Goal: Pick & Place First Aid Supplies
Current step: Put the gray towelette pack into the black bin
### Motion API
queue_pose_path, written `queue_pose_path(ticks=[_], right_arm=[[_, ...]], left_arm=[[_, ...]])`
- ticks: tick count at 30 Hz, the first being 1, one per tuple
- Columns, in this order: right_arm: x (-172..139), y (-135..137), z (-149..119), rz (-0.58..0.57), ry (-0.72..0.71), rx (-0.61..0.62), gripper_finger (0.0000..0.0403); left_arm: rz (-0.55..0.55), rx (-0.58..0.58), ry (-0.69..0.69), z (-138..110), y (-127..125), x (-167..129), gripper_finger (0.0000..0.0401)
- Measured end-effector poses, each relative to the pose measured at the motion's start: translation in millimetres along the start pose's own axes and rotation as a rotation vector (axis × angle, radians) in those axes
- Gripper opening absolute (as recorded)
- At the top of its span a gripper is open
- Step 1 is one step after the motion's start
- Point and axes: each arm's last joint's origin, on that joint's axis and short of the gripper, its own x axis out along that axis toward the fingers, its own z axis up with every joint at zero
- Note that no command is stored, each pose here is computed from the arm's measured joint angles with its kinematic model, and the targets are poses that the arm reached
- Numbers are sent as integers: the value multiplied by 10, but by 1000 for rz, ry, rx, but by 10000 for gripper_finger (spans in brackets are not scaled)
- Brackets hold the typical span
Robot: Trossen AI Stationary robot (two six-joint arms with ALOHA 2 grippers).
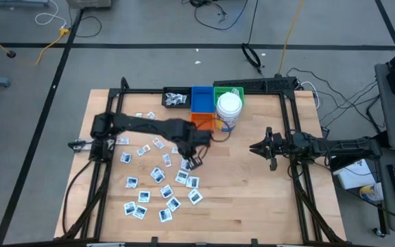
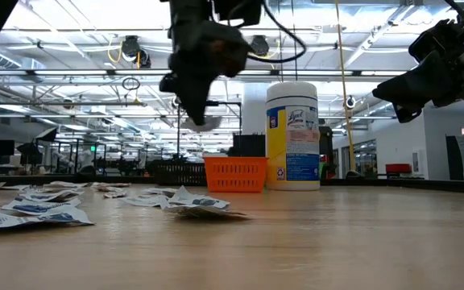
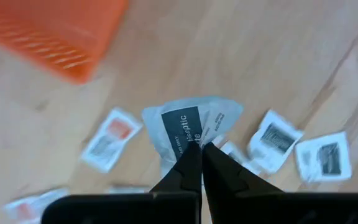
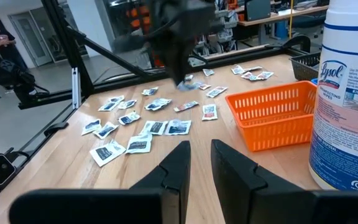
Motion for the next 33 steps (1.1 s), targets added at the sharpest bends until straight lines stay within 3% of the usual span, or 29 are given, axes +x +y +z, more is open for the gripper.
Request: queue_pose_path(ticks=[5, 10, 24, 33], right_arm=[[0, 0, -1, 0, 0, 0, 59], [0, 0, -2, 0, 1, 0, 59], [0, 0, -1, 0, 1, 0, 59], [1, -1, -4, 0, 1, 0, 59]], left_arm=[[-6, 13, 22, -26, 264, -256, 3], [16, 24, 80, -61, 468, -332, 2], [57, -203, 144, -521, 1509, -266, 3], [54, -257, 144, -621, 1935, -286, 2]])
